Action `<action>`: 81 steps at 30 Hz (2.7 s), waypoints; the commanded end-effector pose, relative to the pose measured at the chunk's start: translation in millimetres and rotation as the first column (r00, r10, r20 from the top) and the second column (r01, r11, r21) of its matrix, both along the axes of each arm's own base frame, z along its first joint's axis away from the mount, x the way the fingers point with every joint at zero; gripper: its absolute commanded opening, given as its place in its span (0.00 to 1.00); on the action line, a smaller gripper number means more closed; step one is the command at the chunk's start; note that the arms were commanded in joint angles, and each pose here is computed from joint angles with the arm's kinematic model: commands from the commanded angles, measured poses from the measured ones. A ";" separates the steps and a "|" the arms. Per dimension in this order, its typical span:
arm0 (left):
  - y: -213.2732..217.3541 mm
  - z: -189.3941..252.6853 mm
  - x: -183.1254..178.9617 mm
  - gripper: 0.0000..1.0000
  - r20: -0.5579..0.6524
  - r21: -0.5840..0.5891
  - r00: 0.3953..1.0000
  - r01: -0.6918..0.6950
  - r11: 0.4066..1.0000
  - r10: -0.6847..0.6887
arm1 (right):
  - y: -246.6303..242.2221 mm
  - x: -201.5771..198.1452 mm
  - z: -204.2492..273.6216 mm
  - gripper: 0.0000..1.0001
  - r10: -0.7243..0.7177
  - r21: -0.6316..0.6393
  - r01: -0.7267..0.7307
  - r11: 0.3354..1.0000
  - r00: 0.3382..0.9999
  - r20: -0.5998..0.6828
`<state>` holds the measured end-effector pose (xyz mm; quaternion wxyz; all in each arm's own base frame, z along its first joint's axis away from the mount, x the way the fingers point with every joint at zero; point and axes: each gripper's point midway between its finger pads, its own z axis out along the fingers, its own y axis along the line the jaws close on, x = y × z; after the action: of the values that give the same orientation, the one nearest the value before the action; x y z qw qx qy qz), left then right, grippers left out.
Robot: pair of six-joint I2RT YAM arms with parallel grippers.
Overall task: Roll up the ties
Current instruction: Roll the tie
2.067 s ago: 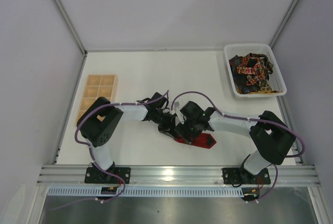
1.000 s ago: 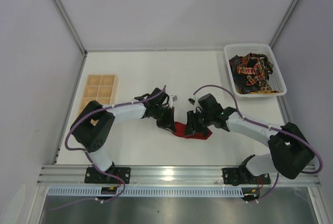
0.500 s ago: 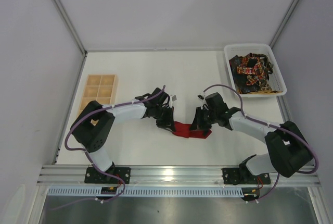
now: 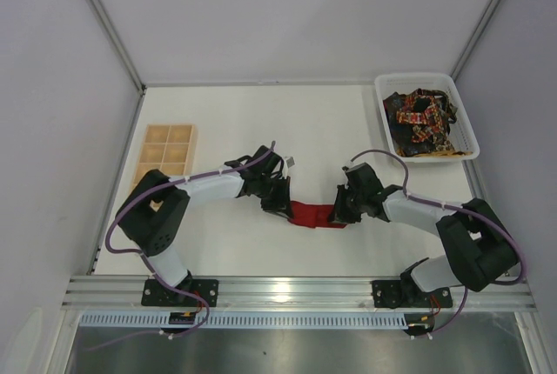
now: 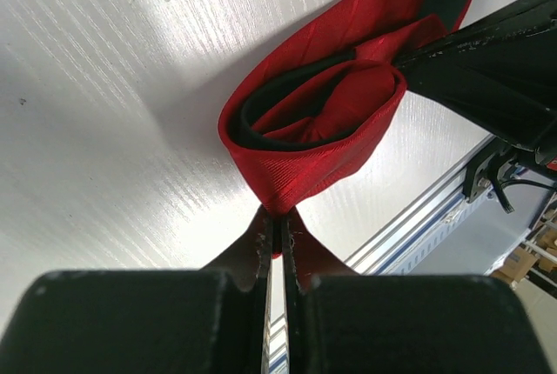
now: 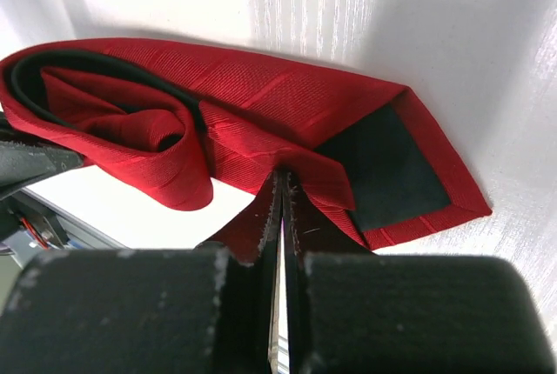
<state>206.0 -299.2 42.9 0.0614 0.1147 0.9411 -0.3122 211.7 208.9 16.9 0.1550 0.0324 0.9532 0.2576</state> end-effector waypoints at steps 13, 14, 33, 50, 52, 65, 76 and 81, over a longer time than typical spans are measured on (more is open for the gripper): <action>-8.6 20.5 6.7 0.00 0.048 -0.054 0.999 -0.009 0.998 0.011 | 1.4 27.5 30.6 0.00 -0.030 0.032 0.027 0.999 0.996 0.088; -8.6 20.5 6.7 0.00 0.048 -0.054 0.999 -0.009 0.999 0.011 | 0.6 29.7 29.7 0.00 -0.032 0.031 0.030 0.999 0.996 0.084; 2.2 20.8 20.1 0.00 0.092 -0.001 0.994 -0.056 0.998 0.056 | -35.0 -6.0 -11.7 0.00 -0.160 -0.062 0.158 0.985 0.987 -0.033; -4.6 29.2 24.5 0.00 0.078 -0.019 0.993 -0.083 0.996 0.084 | -10.8 12.0 7.5 0.00 -0.066 -0.040 0.067 0.997 0.997 0.033; -6.9 27.9 24.7 0.00 0.073 -0.025 0.994 -0.080 0.996 0.082 | -8.3 20.2 14.2 0.02 -0.059 -0.044 0.062 0.997 0.997 0.055; -2.8 21.3 25.5 0.00 0.078 0.041 0.994 -0.080 0.996 0.077 | 21.2 40.4 58.5 0.25 0.063 0.018 -0.067 0.998 0.983 0.170; -5.4 25.5 28.0 0.01 0.090 0.072 0.994 -0.069 0.995 0.063 | 64.8 44.0 63.8 0.11 0.116 0.154 -0.141 0.978 0.981 0.158; -8.2 29.5 27.9 0.00 0.095 0.067 0.994 -0.067 0.996 0.061 | 64.1 45.8 49.7 0.07 0.111 0.135 -0.130 0.982 0.984 0.142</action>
<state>228.5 -299.9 60.2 0.0977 0.0927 0.9543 -0.2667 245.9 260.4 56.4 0.1813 -0.0257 0.9304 0.3176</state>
